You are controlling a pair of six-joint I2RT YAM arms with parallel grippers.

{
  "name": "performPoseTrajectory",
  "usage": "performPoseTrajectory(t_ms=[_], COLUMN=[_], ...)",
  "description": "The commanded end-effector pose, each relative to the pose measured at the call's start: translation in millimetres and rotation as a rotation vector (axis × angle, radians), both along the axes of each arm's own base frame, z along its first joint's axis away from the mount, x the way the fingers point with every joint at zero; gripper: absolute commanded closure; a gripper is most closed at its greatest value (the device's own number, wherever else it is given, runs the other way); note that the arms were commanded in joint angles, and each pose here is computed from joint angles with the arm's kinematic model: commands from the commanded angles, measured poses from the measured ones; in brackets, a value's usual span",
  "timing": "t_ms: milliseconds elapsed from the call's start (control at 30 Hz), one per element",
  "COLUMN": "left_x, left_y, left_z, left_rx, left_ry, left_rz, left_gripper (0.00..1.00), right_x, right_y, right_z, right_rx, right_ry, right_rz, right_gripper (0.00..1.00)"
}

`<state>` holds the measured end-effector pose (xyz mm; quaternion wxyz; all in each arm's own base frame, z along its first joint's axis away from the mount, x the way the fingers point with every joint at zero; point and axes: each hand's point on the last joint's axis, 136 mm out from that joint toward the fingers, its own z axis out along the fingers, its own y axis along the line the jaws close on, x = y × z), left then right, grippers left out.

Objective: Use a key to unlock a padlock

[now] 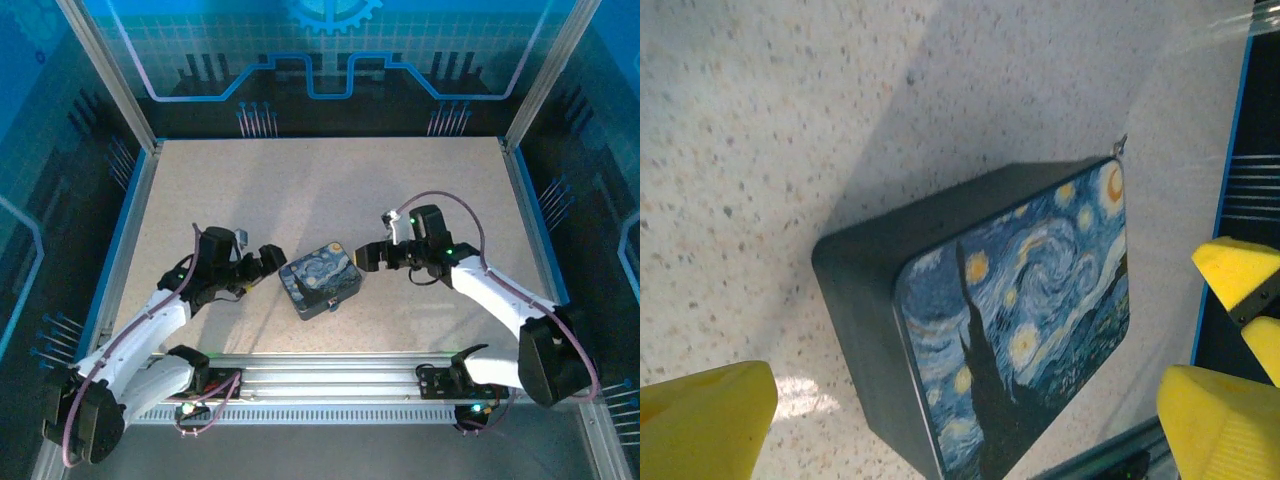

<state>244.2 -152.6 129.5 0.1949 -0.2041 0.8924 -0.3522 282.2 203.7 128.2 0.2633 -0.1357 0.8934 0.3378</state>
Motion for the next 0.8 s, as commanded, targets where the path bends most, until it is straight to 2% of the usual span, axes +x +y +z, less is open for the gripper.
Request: performPoseTrajectory(t_ms=[0,233,367,767], left_x=[-15.6,-20.5,-15.9,0.1], left_y=[-11.6,-41.5,-57.5,-67.4], left_z=[-11.8,-30.2,-29.7,-30.6], left_rx=[-0.056,-0.132,-0.177,-0.169], left_ry=[0.083,0.123,0.103,0.078], left_rz=[-0.018,-0.081,-0.125,-0.157], left_gripper=[0.01,0.02,0.02,0.01], right_x=[-5.4,-9.2,-11.1,-19.3], right_y=[14.9,37.0,49.8,65.7], right_z=[-1.1,-18.5,-25.9,-36.5], right_rx=[0.023,0.021,0.017,0.017], right_ry=[0.038,0.096,0.129,0.196], right_rz=[0.031,0.086,0.125,0.189], right_gripper=[0.0,0.0,0.0,0.02])
